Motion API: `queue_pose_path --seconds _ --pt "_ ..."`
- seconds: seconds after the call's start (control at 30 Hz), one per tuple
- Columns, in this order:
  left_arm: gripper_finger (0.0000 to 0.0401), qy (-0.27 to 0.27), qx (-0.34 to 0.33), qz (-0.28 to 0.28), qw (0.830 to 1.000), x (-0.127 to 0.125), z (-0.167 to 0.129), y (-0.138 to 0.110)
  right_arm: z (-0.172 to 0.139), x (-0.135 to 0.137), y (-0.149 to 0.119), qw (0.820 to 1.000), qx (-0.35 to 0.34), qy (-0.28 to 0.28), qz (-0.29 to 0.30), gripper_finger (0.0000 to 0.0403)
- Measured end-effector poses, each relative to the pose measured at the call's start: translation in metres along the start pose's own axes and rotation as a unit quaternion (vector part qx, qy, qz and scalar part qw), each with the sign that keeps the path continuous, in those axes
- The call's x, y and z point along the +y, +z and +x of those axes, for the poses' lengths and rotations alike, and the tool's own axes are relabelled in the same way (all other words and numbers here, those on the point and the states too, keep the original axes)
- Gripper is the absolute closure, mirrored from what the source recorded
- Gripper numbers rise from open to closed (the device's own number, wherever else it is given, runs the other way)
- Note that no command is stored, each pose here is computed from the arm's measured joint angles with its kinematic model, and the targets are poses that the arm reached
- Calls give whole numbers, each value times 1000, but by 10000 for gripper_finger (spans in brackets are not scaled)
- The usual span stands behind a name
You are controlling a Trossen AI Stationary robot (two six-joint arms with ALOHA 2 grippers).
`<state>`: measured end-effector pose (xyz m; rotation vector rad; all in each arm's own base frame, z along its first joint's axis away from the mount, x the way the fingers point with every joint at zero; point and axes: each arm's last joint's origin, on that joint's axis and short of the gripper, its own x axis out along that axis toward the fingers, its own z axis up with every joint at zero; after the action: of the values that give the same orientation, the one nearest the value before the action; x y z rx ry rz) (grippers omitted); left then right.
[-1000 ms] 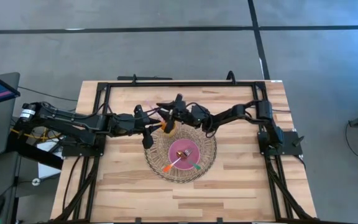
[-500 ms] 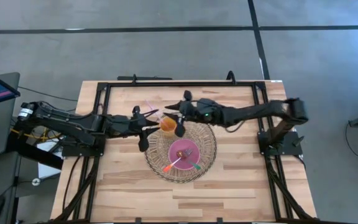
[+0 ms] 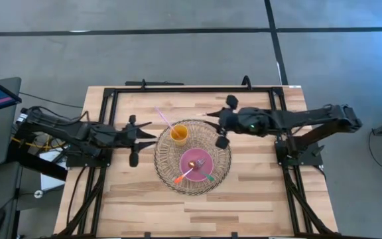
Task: Pick & Place Utensil
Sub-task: Return to Home Position
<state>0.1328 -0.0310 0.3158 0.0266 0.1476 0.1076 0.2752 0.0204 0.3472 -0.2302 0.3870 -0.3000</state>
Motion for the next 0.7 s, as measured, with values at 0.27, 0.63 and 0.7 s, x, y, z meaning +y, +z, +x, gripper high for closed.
queue_pose_path --seconds 0.27,0.63,0.7 --pt "313 7 -67 -24 997 20 -38 -28 -37 5 -20 999 -48 17 4 287" --pt "313 9 -143 -23 989 31 -61 -65 -71 -6 -101 990 -130 -1 51 287" --pt "313 10 -148 -23 989 31 -61 -68 -78 -10 -109 989 -140 -3 54 287"
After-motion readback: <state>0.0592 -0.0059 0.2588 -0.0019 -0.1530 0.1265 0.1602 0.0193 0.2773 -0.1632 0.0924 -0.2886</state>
